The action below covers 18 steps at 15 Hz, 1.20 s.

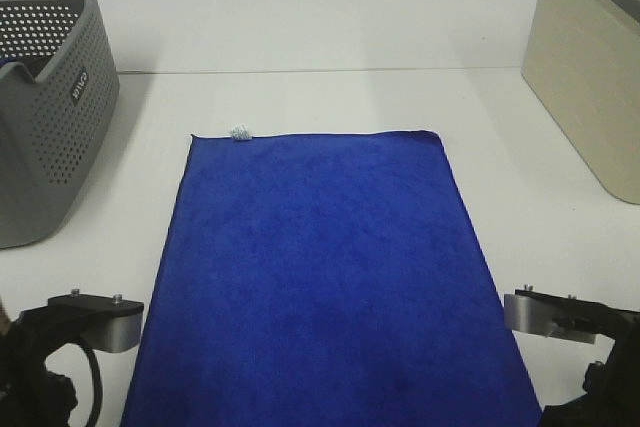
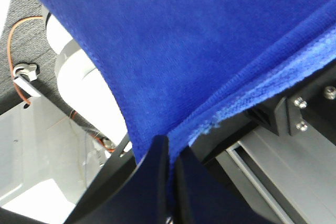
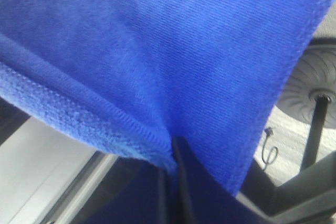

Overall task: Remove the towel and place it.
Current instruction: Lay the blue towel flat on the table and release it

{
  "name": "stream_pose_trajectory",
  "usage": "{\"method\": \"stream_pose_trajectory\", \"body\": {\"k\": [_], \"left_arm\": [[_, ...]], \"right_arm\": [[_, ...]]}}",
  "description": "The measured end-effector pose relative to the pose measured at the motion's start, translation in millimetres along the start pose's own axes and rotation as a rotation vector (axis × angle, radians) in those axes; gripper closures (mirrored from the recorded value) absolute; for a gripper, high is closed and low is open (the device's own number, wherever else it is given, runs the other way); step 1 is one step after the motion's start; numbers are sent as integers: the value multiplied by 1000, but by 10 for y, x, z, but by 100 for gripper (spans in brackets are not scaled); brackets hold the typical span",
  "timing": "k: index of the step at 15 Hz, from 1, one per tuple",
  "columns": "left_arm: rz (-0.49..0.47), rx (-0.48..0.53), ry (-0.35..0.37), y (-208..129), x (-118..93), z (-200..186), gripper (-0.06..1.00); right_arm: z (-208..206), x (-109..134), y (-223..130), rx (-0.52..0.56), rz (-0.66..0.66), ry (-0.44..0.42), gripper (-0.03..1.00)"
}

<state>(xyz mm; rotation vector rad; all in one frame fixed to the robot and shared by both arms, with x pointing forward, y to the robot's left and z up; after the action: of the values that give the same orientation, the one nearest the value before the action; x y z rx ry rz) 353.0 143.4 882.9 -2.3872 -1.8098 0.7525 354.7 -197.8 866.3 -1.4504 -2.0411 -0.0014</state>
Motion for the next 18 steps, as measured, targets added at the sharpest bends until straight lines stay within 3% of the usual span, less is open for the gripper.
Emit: {"method": "stream_pose_trajectory", "body": {"k": [4, 11, 18], "left_arm": [[33, 38, 26, 205, -9, 65, 94], [44, 51, 37, 223, 7, 87, 94], [49, 60, 46, 212, 21, 87, 82]], "right_arm": [[176, -140, 57, 89, 37, -8, 95], [199, -141, 82, 88, 35, 4, 93], [199, -142, 86, 85, 15, 5, 83]]}}
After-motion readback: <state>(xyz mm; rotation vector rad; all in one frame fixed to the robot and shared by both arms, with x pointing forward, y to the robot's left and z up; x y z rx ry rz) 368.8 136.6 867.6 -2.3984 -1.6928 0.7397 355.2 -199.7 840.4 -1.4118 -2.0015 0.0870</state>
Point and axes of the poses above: a point on each arm's last joint axis where the gripper is mounted, z pointing out along that axis toward the gripper, x along the wrist's bending axis when the last joint is at zero, y = z × x, the point moved 5 cm from there along z, pointing out along that axis toward the gripper, and after that the axes turned 8 degrees about -z, right-handed, at the moved point
